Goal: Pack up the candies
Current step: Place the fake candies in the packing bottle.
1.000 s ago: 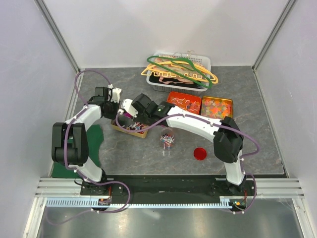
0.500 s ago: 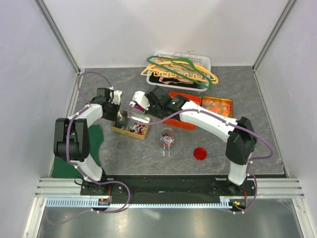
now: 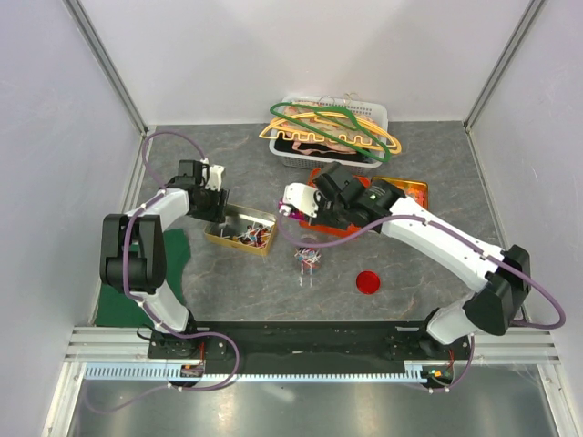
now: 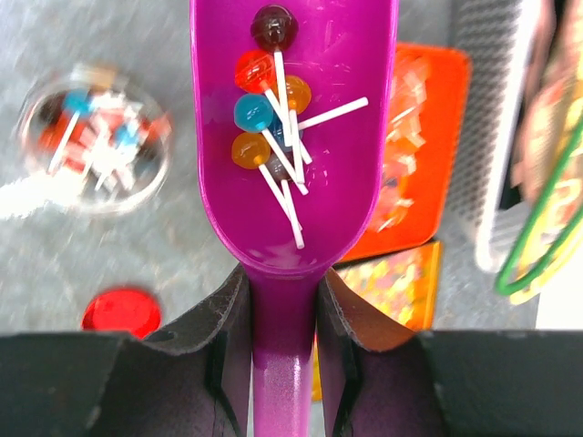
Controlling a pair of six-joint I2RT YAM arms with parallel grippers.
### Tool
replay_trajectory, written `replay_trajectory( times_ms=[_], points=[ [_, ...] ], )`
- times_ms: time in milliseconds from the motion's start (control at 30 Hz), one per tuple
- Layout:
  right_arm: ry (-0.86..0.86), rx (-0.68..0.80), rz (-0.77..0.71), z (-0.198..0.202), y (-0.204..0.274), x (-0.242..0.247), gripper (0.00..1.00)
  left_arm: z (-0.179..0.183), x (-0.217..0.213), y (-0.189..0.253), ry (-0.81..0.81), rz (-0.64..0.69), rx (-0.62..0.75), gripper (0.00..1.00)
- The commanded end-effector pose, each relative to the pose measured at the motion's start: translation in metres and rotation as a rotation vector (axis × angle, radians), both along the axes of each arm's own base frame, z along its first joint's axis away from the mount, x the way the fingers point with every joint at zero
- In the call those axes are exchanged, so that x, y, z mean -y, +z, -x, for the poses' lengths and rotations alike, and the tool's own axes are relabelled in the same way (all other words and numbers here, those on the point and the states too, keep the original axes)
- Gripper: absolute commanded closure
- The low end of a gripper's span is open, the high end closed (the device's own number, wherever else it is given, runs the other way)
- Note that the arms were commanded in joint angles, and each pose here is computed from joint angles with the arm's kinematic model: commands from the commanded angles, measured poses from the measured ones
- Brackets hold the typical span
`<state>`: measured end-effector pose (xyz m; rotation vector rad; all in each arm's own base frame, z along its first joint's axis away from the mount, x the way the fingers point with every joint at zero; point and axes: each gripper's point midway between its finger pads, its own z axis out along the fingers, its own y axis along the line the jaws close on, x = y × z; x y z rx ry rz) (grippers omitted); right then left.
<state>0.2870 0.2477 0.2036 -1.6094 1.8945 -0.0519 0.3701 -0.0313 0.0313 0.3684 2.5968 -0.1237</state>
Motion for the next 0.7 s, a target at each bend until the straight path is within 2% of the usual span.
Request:
replay_trajectory(
  times_ms=[0,67,233,667],
  points=[
    [0.054,-0.046,0.001,0.027,0.001,0.014,1.00,-0.013,0.006,0.015,0.002,0.073,0.044,0.30],
    [0.058,-0.057,-0.016,0.034,0.001,0.017,1.00,-0.012,0.007,0.020,-0.002,0.104,0.053,0.21],
    [0.060,-0.079,-0.002,0.047,-0.008,0.029,1.00,-0.013,0.004,0.031,-0.002,0.165,0.079,0.07],
    [0.074,-0.072,0.089,0.056,-0.016,0.054,1.00,-0.015,-0.009,0.042,0.034,0.182,0.117,0.05]
  ],
)
